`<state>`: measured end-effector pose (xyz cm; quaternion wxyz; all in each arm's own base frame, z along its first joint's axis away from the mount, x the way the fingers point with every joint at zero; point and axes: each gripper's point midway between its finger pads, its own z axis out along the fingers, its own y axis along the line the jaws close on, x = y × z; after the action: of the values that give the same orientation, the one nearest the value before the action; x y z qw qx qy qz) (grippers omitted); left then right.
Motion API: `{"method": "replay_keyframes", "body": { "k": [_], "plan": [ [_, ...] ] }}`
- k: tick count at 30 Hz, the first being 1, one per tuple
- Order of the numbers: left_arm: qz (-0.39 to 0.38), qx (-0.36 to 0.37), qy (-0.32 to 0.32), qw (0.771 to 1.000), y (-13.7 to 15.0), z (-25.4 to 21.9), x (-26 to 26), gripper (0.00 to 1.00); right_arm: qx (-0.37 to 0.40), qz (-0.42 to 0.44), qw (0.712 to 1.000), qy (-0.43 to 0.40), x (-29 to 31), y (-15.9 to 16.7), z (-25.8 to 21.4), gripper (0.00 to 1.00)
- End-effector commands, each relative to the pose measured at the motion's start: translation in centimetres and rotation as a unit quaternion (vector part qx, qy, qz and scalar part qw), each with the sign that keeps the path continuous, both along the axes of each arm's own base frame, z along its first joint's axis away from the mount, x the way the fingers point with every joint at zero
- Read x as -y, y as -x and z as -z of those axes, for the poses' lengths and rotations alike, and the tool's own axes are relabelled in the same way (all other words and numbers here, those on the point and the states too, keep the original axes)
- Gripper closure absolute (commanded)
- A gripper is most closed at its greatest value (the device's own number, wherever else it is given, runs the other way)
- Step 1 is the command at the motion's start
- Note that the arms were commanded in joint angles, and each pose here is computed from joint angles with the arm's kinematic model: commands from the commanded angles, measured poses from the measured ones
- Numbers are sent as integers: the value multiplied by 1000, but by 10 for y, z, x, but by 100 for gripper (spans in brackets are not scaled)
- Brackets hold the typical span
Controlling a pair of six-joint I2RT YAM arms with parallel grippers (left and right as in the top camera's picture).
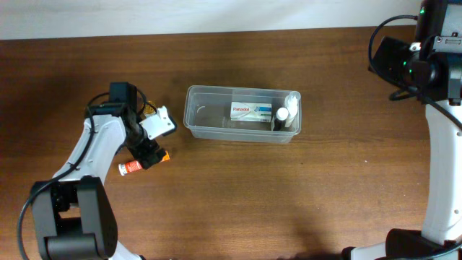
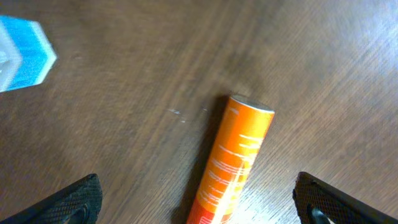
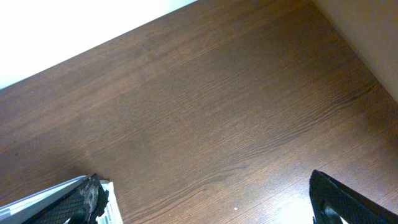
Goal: Pack container
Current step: 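Rotate the left gripper and grasp the orange tube by its end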
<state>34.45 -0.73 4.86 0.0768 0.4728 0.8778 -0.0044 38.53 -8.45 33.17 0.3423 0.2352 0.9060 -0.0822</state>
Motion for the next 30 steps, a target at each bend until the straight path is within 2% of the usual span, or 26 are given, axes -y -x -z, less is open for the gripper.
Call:
{"method": "replay_keyframes", "body": {
  "k": [1, 8, 18, 30],
  "plan": [
    [69, -2, 4, 998, 12, 4, 4, 2, 7, 8, 1000, 8, 5, 0, -6, 2],
    [75, -1, 2, 997, 17, 19, 3, 3, 7, 8, 1000, 8, 5, 0, -6, 2],
    [74, 23, 0, 997, 6, 21, 3, 3, 7, 8, 1000, 8, 5, 0, -6, 1],
    [70, -16, 4, 997, 13, 47, 3, 2, 7, 8, 1000, 8, 5, 0, -6, 2]
  ]
}}
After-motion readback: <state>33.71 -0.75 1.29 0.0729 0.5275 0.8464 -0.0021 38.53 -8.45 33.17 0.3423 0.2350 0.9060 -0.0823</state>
